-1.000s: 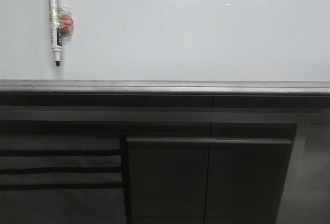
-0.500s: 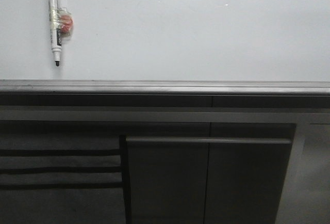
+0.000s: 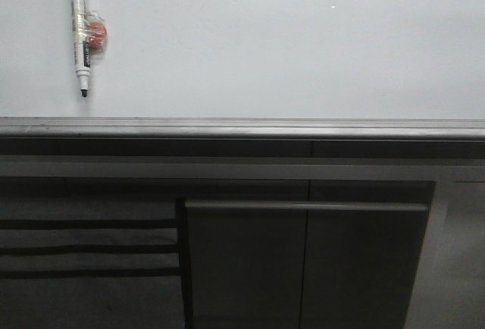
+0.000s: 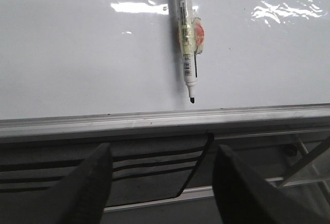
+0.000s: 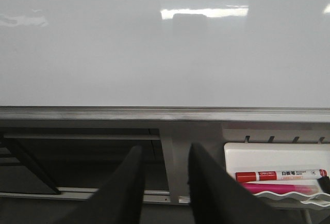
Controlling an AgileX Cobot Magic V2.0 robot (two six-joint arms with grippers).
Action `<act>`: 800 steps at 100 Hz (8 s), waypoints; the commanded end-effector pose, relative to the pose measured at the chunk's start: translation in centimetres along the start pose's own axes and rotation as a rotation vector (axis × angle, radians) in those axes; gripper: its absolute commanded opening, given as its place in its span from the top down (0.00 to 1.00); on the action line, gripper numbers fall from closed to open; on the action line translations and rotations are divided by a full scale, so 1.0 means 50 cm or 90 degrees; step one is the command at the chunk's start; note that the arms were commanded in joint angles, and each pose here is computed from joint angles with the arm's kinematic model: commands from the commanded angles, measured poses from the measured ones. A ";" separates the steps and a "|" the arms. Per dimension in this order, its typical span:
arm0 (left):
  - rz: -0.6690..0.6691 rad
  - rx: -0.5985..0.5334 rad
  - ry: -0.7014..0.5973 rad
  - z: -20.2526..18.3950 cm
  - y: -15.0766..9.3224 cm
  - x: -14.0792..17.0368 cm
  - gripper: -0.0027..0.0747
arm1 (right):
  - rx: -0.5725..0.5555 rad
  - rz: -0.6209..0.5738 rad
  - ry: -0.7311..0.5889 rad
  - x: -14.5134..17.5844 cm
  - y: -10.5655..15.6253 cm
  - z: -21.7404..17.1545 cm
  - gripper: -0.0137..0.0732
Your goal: Write number 0 on whiteboard
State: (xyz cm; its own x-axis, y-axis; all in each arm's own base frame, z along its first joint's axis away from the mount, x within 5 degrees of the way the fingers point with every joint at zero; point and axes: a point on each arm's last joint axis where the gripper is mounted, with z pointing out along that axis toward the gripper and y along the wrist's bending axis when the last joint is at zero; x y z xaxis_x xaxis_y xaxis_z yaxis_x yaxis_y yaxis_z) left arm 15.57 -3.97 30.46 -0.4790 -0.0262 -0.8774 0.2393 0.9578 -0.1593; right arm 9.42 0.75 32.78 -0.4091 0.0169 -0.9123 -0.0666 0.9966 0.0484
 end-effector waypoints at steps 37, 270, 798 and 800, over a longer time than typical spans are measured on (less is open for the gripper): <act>0.059 0.038 -0.008 0.176 -0.053 -0.072 0.41 | 0.004 -0.004 -0.057 -0.031 -0.001 -0.007 0.54; 0.691 0.425 0.241 0.066 -0.351 -0.093 0.99 | -0.657 -0.625 0.081 -0.143 0.349 0.158 0.54; 0.615 0.468 0.139 0.119 -0.376 -0.116 0.82 | -0.606 -0.675 0.056 -0.176 0.287 0.123 0.83; 0.616 0.467 0.138 0.119 -0.376 -0.116 0.83 | -0.606 -0.675 0.056 -0.176 0.287 0.123 0.81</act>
State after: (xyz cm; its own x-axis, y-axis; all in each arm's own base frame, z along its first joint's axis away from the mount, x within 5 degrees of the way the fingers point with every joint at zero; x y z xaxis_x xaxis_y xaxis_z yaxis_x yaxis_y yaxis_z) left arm 19.12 -23.53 33.60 0.0271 0.7817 -0.6230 0.9710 0.1274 0.2022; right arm 18.05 15.32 37.22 0.1539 -0.7855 -0.5994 -0.9483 0.0531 -0.3130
